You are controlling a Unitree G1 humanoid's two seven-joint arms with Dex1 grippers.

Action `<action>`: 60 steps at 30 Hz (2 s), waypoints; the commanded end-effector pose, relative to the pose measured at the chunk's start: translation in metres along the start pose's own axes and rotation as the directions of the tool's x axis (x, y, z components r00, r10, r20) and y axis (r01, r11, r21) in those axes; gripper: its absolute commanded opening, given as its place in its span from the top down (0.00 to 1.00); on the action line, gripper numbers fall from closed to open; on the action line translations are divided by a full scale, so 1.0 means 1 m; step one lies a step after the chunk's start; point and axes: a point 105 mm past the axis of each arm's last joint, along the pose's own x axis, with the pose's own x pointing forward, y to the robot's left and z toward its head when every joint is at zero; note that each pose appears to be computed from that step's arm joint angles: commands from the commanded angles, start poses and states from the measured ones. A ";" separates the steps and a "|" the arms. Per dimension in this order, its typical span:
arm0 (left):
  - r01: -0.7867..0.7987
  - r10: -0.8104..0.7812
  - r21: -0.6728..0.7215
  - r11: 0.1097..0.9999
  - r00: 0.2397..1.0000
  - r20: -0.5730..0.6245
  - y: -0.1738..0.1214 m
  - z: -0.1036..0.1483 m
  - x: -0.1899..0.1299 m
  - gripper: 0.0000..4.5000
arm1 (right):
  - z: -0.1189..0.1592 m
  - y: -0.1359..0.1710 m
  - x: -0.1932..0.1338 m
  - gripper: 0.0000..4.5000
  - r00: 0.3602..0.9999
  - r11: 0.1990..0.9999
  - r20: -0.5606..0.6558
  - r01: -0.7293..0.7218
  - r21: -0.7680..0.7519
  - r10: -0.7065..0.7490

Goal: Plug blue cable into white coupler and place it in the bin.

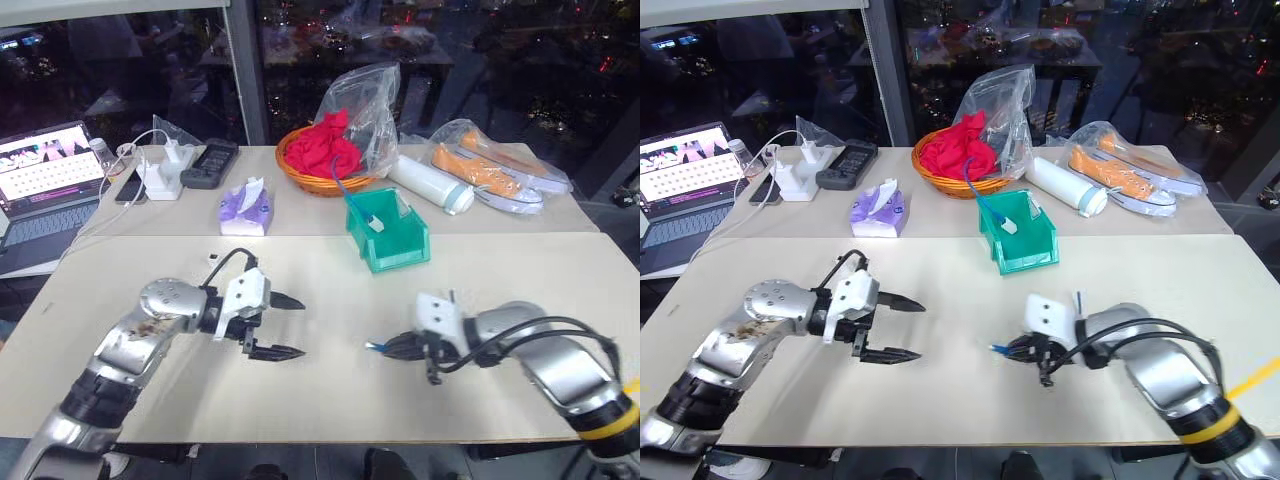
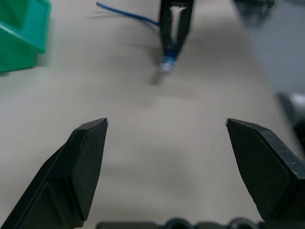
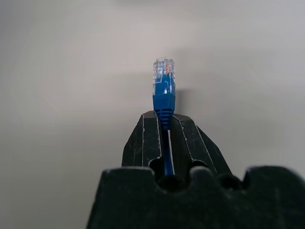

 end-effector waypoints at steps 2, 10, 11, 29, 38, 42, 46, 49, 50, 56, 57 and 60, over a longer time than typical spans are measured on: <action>0.047 -0.045 0.089 0.995 0.999 -0.028 0.002 0.001 0.013 0.06 | 0.001 0.003 0.006 1.00 0.999 0.998 -0.039 -0.028 -0.061 0.026; 0.104 -0.097 0.093 0.990 0.992 -0.082 -0.008 -0.008 0.049 0.06 | 0.013 -0.001 0.002 0.44 1.000 0.998 0.013 -0.004 -0.056 0.005; 0.108 -0.100 0.086 0.990 0.991 -0.084 -0.009 -0.008 0.051 0.06 | 0.016 -0.002 -0.002 0.38 1.000 0.999 0.031 0.006 -0.047 -0.004; 0.122 -0.124 -0.112 0.986 0.992 -0.011 -0.017 -0.018 0.102 0.06 | 0.043 -0.005 -0.055 0.01 0.942 0.946 0.141 0.282 0.159 -0.304; 0.136 -0.141 -0.107 0.985 0.989 -0.045 -0.019 -0.029 0.108 0.68 | 0.037 0.002 -0.069 0.00 0.925 0.911 0.102 0.335 0.241 -0.367; 0.140 -0.142 -0.106 0.985 0.990 -0.014 -0.019 -0.025 0.110 0.99 | 0.031 0.020 -0.075 0.00 0.936 0.854 0.112 0.251 0.456 -0.335; 0.103 -0.079 -0.159 0.982 0.986 0.150 -0.008 0.004 0.113 1.00 | 0.033 0.031 -0.077 0.00 0.896 0.750 0.229 0.154 0.644 -0.380; 0.083 -0.032 -0.189 0.978 0.965 0.259 0.002 0.029 0.113 1.00 | 0.036 0.044 -0.071 0.00 0.831 0.660 0.339 0.044 0.750 -0.441; 0.083 -0.028 -0.193 0.978 0.961 0.274 0.003 0.033 0.113 1.00 | 0.039 0.050 -0.069 0.00 0.814 0.634 0.368 0.002 0.773 -0.450; 0.119 -0.058 -0.179 0.977 0.948 0.314 -0.003 0.048 0.111 1.00 | 0.044 0.052 -0.066 0.00 0.735 0.350 0.288 -0.073 0.934 -0.614; 0.125 -0.063 -0.178 0.976 0.947 0.315 -0.004 0.049 0.111 1.00 | 0.045 0.049 -0.067 0.00 0.716 0.311 0.273 -0.082 0.947 -0.643; 0.119 -0.058 -0.178 0.977 0.947 0.315 -0.005 0.050 0.111 1.00 | 0.043 0.035 -0.069 0.00 0.643 0.158 0.192 -0.111 0.981 -0.742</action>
